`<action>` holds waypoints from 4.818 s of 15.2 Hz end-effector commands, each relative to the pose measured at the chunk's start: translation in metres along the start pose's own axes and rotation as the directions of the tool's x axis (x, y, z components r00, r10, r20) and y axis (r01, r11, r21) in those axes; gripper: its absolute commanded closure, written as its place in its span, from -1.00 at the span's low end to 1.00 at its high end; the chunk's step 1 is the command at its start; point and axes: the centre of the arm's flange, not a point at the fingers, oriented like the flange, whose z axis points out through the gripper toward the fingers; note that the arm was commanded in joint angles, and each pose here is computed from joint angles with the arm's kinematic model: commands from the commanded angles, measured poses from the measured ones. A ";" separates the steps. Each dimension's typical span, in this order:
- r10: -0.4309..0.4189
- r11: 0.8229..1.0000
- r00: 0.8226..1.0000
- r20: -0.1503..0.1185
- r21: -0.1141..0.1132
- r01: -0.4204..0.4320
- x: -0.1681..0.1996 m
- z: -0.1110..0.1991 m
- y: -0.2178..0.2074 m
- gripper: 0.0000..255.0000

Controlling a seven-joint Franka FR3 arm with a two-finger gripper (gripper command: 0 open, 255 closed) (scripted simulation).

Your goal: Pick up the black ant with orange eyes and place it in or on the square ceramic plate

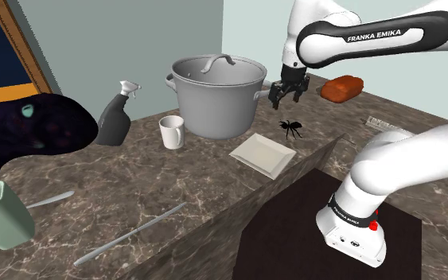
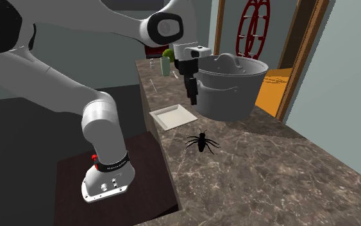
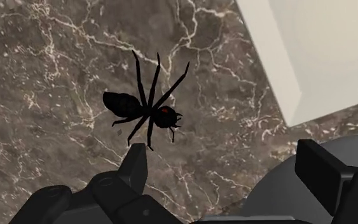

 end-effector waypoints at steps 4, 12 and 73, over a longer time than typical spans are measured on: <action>0.147 0.985 0.989 0.008 -0.089 -0.145 0.001 0.061 0.012 -1.00; 0.271 0.949 0.962 0.005 -0.166 -0.267 -0.002 0.130 0.030 -1.00; 0.271 0.949 0.962 0.005 -0.166 -0.267 -0.095 0.040 -0.171 1.00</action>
